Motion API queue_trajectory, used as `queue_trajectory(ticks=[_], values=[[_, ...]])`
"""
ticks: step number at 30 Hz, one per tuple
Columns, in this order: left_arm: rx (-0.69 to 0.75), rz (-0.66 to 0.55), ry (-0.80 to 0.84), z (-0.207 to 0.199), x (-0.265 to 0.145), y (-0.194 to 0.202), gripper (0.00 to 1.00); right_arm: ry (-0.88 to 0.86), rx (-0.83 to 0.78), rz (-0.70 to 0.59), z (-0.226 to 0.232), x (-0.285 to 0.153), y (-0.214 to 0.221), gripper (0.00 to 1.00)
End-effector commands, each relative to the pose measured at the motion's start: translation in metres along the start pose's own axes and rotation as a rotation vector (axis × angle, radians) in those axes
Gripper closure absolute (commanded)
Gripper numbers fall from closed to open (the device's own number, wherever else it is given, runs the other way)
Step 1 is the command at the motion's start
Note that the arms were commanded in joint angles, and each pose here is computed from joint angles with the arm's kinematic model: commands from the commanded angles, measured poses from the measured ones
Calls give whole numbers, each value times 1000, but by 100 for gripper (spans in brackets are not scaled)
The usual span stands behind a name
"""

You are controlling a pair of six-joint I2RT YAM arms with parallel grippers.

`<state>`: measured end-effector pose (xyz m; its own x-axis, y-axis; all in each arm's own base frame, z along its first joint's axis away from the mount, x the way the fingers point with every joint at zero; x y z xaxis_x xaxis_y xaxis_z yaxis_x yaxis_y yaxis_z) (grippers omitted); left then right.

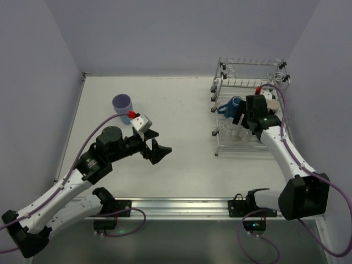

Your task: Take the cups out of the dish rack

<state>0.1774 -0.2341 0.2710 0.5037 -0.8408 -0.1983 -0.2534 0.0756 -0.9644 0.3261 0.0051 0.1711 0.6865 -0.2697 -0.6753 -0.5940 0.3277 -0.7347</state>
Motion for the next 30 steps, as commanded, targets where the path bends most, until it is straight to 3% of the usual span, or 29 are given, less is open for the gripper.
queue_trajectory(ticks=[1,24,27,29,30], values=[[29,1,-10,2,2,0,0,22,6,-64,-2,-2,-23,1],[17,53,-34,11,15,11,0,-14,26,-109,6,37,-32,1],[15,58,-33,11,16,11,0,-32,33,-153,6,34,-37,16],[13,61,-30,11,17,12,0,-39,43,-184,6,28,-43,35],[10,60,-30,10,17,11,0,-53,54,-218,5,20,-49,38]])
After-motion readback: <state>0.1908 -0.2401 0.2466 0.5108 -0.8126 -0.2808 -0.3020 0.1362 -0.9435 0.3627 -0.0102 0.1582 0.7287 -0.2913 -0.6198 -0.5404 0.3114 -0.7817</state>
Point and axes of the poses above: each gripper's point midway between its finger pads, its own x axis out along the fingers, its own z axis along the line the jaws close on, y = z × x, the point moved 1 cm from there along -x, back along the fingers, and after that the axes turned 4 degrees about x, right-handed, at the moved point
